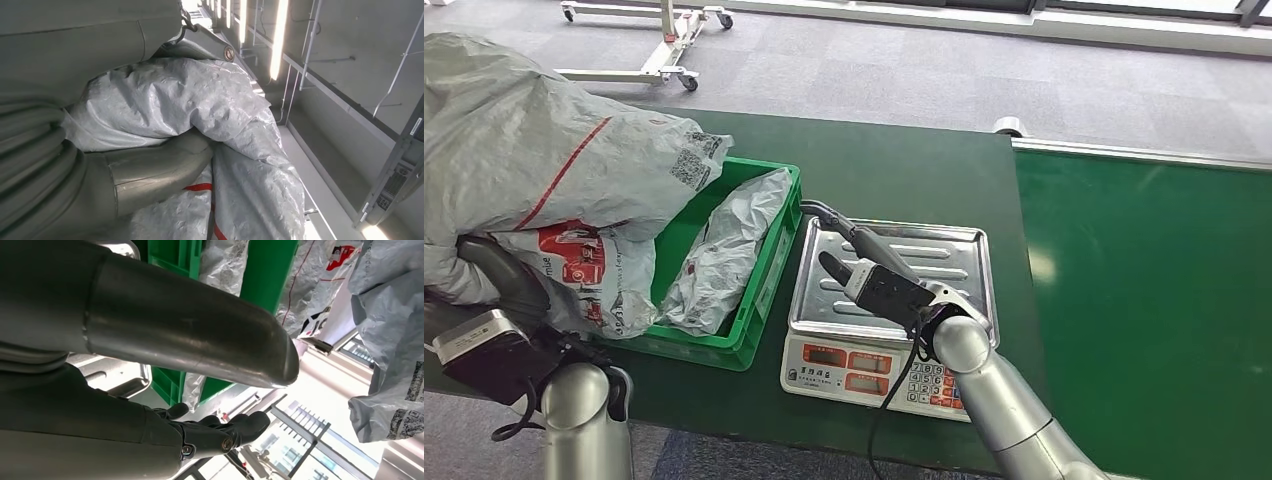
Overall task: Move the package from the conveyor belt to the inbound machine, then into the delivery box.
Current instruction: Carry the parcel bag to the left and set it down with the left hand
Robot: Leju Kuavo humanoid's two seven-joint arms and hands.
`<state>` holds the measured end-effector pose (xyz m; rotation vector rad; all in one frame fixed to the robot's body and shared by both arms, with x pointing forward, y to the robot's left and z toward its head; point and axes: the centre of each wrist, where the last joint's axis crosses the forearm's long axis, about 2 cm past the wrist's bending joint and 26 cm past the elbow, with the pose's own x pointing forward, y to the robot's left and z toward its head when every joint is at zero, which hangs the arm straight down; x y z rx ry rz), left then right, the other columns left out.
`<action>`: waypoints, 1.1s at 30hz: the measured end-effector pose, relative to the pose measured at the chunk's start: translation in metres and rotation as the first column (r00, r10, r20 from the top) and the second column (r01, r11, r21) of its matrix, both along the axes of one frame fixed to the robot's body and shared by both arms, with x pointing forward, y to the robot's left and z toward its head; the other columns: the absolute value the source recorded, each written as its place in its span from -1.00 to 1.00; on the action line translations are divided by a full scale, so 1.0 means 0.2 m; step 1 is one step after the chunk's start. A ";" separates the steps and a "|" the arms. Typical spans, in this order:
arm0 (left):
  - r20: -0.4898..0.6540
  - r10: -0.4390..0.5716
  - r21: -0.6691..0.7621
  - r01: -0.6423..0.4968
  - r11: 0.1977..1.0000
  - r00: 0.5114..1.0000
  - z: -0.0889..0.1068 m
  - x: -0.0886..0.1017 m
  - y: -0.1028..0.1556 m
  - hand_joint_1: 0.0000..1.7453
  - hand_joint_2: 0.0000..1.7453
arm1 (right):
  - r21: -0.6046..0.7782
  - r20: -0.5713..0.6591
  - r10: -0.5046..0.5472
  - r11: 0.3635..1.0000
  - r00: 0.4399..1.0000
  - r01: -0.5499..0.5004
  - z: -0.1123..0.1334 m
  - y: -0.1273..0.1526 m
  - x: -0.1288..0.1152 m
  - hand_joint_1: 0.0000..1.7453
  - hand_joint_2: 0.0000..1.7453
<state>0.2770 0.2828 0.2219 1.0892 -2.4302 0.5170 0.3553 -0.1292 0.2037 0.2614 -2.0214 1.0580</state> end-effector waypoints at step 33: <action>-0.050 -0.010 0.014 0.011 1.000 0.999 0.00 0.03 -0.01 1.00 1.00 | 0.010 0.052 -0.041 0.999 0.998 0.041 0.01 0.01 -0.02 -1.00 1.00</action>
